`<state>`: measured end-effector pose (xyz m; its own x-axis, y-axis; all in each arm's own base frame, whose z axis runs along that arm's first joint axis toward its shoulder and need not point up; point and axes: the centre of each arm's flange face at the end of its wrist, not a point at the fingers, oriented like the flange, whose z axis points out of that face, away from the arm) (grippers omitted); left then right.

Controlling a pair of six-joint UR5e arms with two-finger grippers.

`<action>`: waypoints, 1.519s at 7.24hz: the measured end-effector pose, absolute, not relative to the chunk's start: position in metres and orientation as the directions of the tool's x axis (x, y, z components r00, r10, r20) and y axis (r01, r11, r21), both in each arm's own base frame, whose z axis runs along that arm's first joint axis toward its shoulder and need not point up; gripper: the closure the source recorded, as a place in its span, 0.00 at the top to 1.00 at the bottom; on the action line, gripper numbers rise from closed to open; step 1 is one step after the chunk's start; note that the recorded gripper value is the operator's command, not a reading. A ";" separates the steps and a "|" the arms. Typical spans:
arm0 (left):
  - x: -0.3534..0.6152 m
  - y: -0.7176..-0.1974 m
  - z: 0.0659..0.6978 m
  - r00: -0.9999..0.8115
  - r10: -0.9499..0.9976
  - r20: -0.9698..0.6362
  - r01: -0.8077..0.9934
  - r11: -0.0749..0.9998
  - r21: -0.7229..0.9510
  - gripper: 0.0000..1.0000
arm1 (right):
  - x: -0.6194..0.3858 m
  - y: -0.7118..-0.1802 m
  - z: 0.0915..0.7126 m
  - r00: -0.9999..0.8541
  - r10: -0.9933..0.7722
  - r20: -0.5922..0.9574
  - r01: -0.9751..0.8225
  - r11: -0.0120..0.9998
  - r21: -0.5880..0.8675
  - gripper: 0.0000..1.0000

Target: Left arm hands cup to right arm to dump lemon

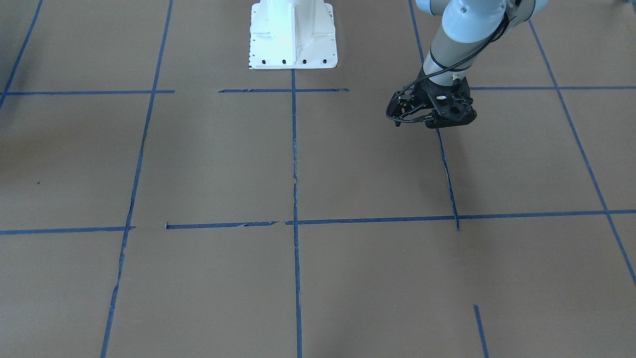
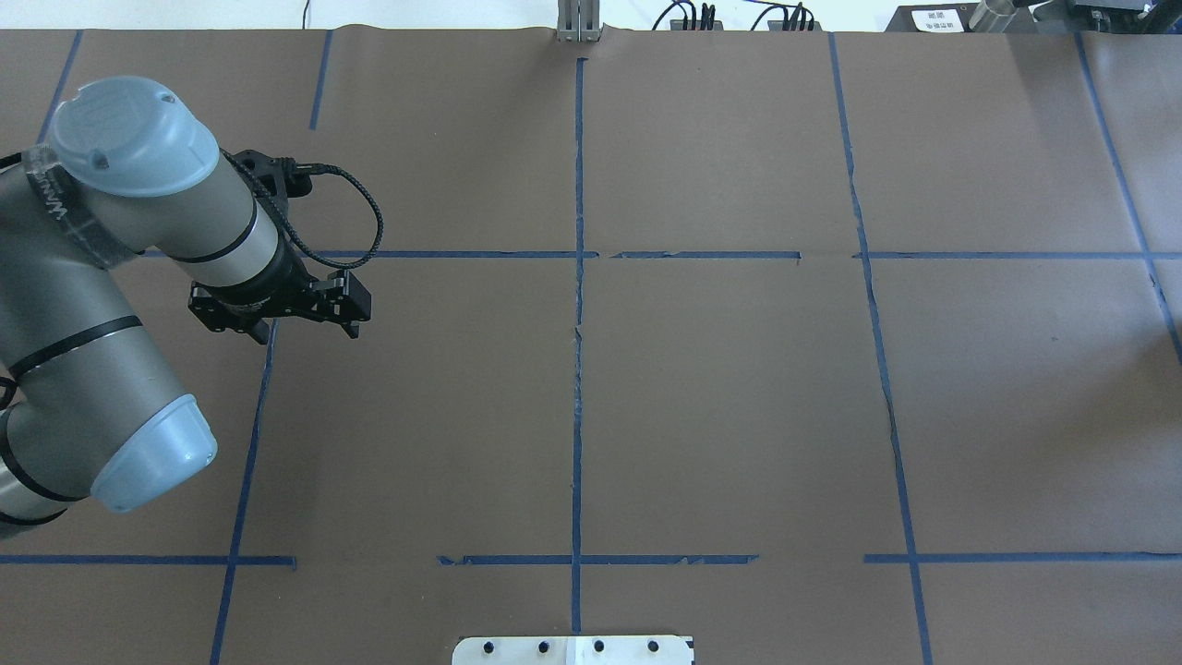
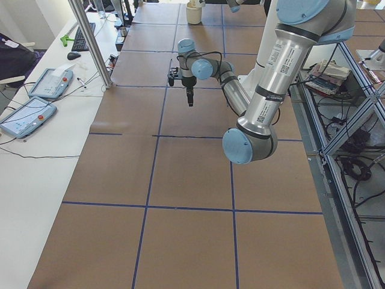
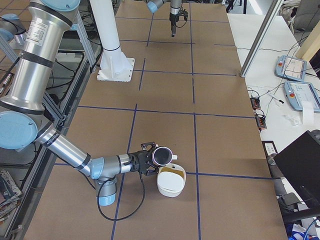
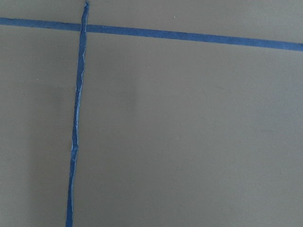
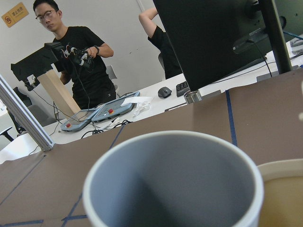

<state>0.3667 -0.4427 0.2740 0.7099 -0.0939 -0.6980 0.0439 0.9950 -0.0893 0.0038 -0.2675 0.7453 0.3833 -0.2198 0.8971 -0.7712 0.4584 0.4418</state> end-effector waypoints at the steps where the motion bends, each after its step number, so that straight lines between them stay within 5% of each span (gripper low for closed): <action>1: 0.367 -0.443 0.275 0.711 -0.094 -0.697 0.043 0.995 -0.090 1.00 | 0.002 -0.272 0.737 0.454 -0.254 0.854 -0.733 0.439 0.520 0.04; 5: 0.368 -0.443 0.275 0.710 -0.092 -0.698 0.041 0.995 -0.090 1.00 | -0.025 -0.311 0.693 0.606 -0.345 0.717 -0.565 0.448 0.693 0.05; 11: 0.371 -0.443 0.260 0.695 -0.085 -0.713 0.037 0.996 -0.082 1.00 | -0.122 -0.409 0.529 0.606 -0.469 0.643 -0.398 0.521 0.755 0.12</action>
